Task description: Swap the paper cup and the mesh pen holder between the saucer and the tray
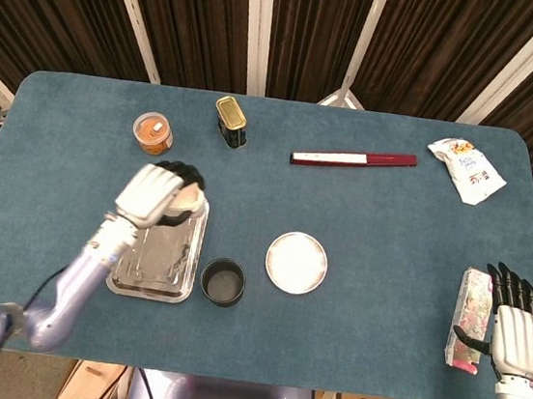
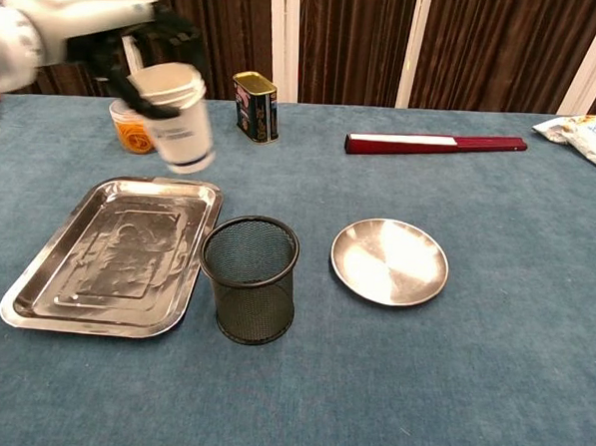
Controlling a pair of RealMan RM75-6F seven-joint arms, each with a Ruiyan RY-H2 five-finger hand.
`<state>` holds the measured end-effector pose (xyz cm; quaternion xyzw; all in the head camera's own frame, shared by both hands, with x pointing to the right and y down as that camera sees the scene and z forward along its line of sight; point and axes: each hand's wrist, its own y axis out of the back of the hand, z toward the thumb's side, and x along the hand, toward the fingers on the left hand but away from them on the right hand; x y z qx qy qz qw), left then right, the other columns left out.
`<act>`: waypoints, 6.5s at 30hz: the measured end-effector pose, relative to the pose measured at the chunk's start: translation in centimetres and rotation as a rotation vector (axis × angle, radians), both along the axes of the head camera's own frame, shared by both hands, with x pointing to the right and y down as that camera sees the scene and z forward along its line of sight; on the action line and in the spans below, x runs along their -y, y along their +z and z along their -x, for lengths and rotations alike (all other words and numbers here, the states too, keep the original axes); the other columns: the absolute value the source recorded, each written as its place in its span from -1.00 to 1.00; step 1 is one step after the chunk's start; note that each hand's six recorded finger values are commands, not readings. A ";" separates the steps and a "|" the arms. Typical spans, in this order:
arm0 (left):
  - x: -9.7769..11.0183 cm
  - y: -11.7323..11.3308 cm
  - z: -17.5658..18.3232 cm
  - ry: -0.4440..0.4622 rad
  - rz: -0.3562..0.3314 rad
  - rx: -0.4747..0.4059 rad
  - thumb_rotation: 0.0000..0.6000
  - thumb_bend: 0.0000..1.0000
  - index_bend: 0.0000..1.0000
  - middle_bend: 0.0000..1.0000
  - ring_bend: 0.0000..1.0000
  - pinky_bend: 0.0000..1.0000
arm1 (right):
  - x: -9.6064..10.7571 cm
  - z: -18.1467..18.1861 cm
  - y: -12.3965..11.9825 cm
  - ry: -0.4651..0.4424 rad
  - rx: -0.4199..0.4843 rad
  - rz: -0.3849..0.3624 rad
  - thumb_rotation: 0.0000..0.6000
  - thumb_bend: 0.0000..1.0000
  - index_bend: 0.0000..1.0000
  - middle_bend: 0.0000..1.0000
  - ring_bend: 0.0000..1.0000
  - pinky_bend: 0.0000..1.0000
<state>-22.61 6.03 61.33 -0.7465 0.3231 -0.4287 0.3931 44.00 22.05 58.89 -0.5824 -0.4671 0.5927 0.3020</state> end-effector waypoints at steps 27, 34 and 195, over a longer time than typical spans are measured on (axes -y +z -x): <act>-3.0 6.4 3.2 0.014 0.195 0.098 1.00 -0.34 -0.34 -0.58 -0.68 -0.45 | 0.0 0.0 -0.1 -0.011 -0.017 0.001 1.00 -1.00 -0.89 -0.97 -0.95 -1.00; -3.4 5.8 2.5 0.049 0.203 0.152 1.00 -0.76 -0.48 -0.90 -0.97 -0.69 | -0.1 0.2 -0.1 -0.014 -0.009 0.004 1.00 -1.00 -0.88 -0.97 -0.95 -1.00; -13.7 -4.0 21.1 -0.449 -0.201 0.083 1.00 -0.76 -0.57 -1.00 -1.00 -0.86 | 13.4 20.3 2.0 -0.531 0.136 0.140 1.00 -1.00 -1.00 -1.00 -1.00 -1.00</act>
